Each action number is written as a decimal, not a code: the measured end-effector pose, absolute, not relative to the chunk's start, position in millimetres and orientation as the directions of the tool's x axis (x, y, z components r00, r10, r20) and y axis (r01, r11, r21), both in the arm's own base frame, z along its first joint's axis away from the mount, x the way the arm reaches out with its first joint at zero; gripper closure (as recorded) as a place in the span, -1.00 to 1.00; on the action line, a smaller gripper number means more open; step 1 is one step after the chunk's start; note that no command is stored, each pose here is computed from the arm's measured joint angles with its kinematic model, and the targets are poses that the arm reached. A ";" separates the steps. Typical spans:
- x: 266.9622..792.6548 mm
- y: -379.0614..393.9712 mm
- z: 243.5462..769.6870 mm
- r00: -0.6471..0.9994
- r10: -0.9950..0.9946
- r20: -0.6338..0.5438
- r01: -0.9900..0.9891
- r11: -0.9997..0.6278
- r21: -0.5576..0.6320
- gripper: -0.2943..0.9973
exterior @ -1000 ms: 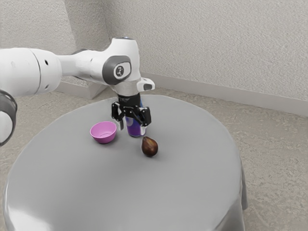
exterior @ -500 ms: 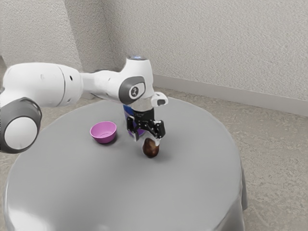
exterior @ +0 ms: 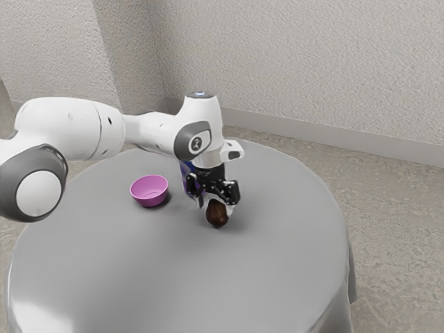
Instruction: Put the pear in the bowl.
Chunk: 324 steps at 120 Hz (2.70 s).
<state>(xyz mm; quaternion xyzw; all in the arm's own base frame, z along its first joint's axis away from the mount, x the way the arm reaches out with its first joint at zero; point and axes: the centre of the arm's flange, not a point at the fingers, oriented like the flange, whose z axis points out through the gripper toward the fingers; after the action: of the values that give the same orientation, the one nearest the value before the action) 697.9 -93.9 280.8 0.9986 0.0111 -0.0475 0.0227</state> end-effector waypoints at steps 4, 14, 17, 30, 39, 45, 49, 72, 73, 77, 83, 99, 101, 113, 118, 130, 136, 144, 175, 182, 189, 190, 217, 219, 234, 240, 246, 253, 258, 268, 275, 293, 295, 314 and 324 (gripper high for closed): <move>698.3 -91.8 279.1 0.995 0.023 -0.096 0.027 -0.999 0.044 -0.54; 698.3 -89.9 273.6 0.995 0.025 -0.101 0.030 -0.999 0.044 -0.54; 698.3 -89.8 271.6 0.994 0.026 -0.103 0.030 -0.999 0.044 -0.54; 698.1 -89.6 266.0 0.994 0.026 -0.107 0.031 -0.999 0.045 -0.54; 698.2 -89.1 261.6 0.994 0.027 -0.109 0.032 -0.998 0.046 -0.54; 698.4 -88.8 259.3 0.994 0.028 -0.110 0.033 -0.998 0.046 -0.54; 698.6 -88.7 258.2 0.994 0.028 -0.110 0.033 -0.998 0.046 -0.54; 700.0 -85.7 254.7 0.994 0.032 -0.104 0.037 -0.998 0.048 -0.54; 700.0 -85.6 254.7 0.994 0.032 -0.103 0.037 -0.998 0.048 -0.54; 700.2 -85.6 254.8 0.994 0.032 -0.102 0.037 -0.998 0.048 -0.54; 700.4 -85.6 254.9 0.994 0.032 -0.101 0.037 -0.998 0.049 -0.54; 700.7 -85.6 255.1 0.995 0.032 -0.098 0.037 -0.998 0.049 -0.53; 700.8 -85.6 255.1 0.995 0.032 -0.098 0.037 -0.998 0.049 -0.52; 701.1 -85.7 255.6 0.995 0.032 -0.096 0.037 -0.998 0.049 -0.48; 701.2 -86.2 255.7 0.995 0.032 -0.095 0.037 -0.998 0.049 -0.47; 701.3 -87.0 256.2 0.995 0.031 -0.094 0.036 -0.998 0.050 -0.45; 701.4 -87.0 256.2 0.995 0.031 -0.094 0.036 -0.998 0.050 -0.44; 701.4 -87.2 255.7 0.995 0.031 -0.094 0.036 -0.998 0.050 -0.42; 701.4 -87.7 255.8 0.995 0.032 -0.093 0.037 -0.998 0.051 -0.20; 701.6 -87.6 256.4 0.995 0.033 -0.092 0.038 -0.998 0.050 -0.17; 701.6 -87.7 256.4 0.995 0.033 -0.092 0.038 -0.998 0.049 -0.14; 701.6 -87.7 256.4 0.995 0.033 -0.092 0.038 -0.998 0.049 -0.14; 701.4 -88.3 256.3 0.995 0.036 -0.091 0.040 -0.998 0.046 -0.12; 701.4 -88.3 256.3 0.995 0.036 -0.091 0.041 -0.998 0.046 -0.12; 701.5 -88.4 257.1 0.995 0.038 -0.090 0.043 -0.998 0.045 -0.11; 701.6 -89.0 259.0 0.995 0.038 -0.088 0.042 -0.998 0.045 -0.10; 701.8 -89.4 261.5 0.996 0.038 -0.084 0.042 -0.998 0.045 -0.09; 702.1 -88.8 264.7 0.996 0.038 -0.079 0.042 -0.998 0.042 -0.08; 702.9 -87.9 274.6 0.997 0.039 -0.065 0.042 -0.998 0.040 -0.08; 703.3 -81.4 298.2 0.998 0.045 -0.034 0.046 -0.999 0.029 -0.06; 703.5 -71.9 313.3 0.998 0.054 -0.015 0.054 -0.998 0.015 -0.05; 693.7 -42.5 360.0 0.996 0.083 0.027 0.084 -0.996 -0.029 -0.03; 692.0 -38.2 364.0 0.996 0.088 0.030 0.089 -0.995 -0.034 -0.03; 677.5 16.9 389.0 0.986 0.165 0.035 0.167 -0.984 -0.065 0.01; 663.8 52.5 392.4 0.976 0.219 0.019 0.220 -0.973 -0.071 0.02</move>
<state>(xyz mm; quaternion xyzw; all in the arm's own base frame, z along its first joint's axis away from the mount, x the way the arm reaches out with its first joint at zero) 663.8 52.5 392.4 0.9932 0.1103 0.0056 -0.0366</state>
